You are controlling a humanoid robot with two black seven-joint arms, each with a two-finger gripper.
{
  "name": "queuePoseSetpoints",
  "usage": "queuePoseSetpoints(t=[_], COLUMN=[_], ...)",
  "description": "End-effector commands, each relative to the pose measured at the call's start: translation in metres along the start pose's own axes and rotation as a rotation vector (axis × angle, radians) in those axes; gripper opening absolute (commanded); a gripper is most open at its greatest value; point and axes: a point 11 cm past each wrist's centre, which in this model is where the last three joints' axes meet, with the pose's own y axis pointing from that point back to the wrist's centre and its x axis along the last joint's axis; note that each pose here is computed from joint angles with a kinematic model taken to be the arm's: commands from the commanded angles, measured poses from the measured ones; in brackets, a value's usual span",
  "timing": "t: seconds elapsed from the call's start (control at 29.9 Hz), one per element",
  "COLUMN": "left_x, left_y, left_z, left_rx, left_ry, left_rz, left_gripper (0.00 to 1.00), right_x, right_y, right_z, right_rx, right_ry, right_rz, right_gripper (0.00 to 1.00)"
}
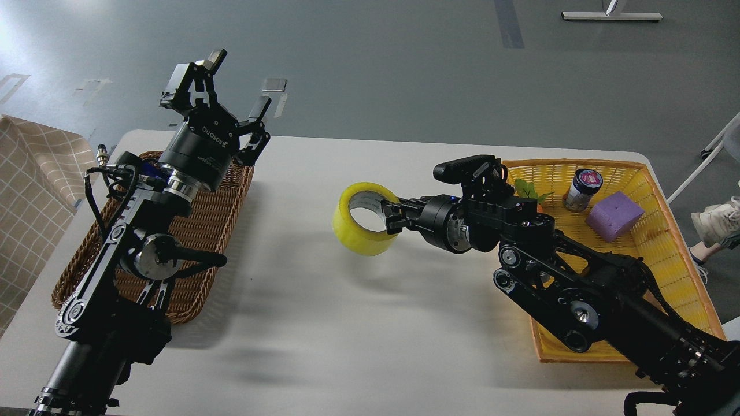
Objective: Place and transfer tape with both arms
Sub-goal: 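Lift the tape roll out of the tray and carry it toward table center, then set the tape roll on the table and release it with the right gripper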
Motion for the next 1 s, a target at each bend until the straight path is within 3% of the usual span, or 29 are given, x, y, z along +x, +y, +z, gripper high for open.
queuePoseSetpoints(t=[0.0, 0.53, 0.7, 0.77, 0.97], left_x=[0.000, 0.008, 0.010, 0.011, 0.012], left_y=[0.001, 0.002, 0.004, 0.005, 0.005], left_z=[0.000, 0.008, 0.007, 0.008, 0.008], left_rx=[0.000, -0.011, -0.007, -0.010, -0.013], left_ry=[0.000, -0.016, -0.016, -0.018, -0.017], left_rz=[0.001, 0.016, 0.021, 0.025, 0.027], left_gripper=[0.98, 0.98, 0.98, 0.98, 0.98], right_x=[-0.005, -0.025, -0.028, -0.031, -0.039], right_y=[-0.004, -0.016, -0.017, -0.017, -0.019], right_z=[-0.004, 0.001, 0.000, 0.002, 0.010], right_rx=[0.003, -0.033, -0.030, -0.034, -0.055], right_ry=[0.006, 0.014, 0.009, 0.001, -0.012], right_rz=[-0.016, -0.067, -0.072, -0.078, -0.098], right_gripper=[0.15, 0.17, 0.20, 0.26, 0.26])
